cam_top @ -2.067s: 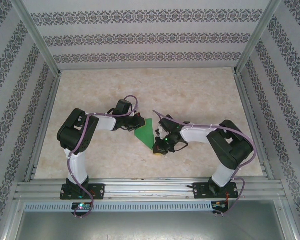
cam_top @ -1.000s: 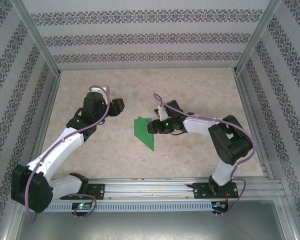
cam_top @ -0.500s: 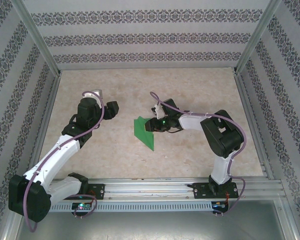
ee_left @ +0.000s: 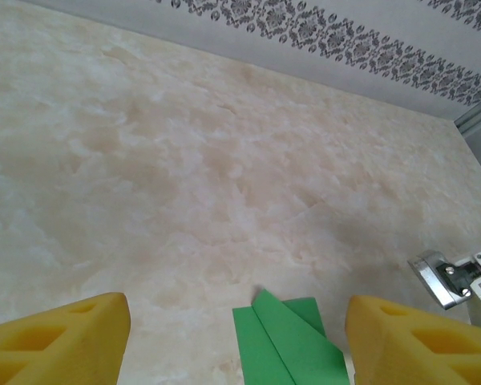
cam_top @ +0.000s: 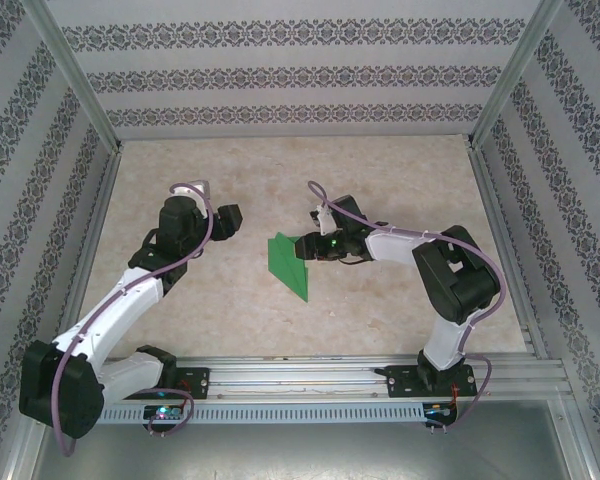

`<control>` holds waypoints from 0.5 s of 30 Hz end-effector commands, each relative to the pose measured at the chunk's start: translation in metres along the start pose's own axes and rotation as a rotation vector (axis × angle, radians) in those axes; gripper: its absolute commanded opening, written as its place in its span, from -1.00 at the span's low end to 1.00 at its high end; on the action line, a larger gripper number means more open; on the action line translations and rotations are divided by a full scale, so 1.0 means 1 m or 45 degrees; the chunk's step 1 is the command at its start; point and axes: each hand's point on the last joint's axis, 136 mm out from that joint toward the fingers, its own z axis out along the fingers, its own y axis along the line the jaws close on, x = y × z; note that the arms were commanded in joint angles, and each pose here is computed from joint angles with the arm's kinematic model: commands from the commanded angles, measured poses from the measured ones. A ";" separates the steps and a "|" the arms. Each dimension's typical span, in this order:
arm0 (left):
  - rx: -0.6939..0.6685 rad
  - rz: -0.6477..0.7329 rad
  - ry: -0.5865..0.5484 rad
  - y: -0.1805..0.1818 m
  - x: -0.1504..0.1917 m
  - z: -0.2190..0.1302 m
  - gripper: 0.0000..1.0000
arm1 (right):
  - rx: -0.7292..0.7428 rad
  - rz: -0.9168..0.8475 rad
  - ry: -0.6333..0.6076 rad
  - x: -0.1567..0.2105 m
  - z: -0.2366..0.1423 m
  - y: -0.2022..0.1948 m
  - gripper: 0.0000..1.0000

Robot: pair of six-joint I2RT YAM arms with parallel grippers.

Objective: Fold a paper plane with a square sheet of paper (fold left side to right side)
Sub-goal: Turn over the paper at the center of the table.

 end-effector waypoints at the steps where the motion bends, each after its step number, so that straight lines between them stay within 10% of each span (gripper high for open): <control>1: 0.032 -0.029 -0.036 -0.002 -0.008 0.002 0.43 | -0.004 0.002 0.003 0.001 0.004 0.000 0.00; 15: 0.051 -0.052 -0.006 -0.002 -0.004 0.005 0.41 | -0.062 0.015 0.059 0.005 0.021 0.009 -0.38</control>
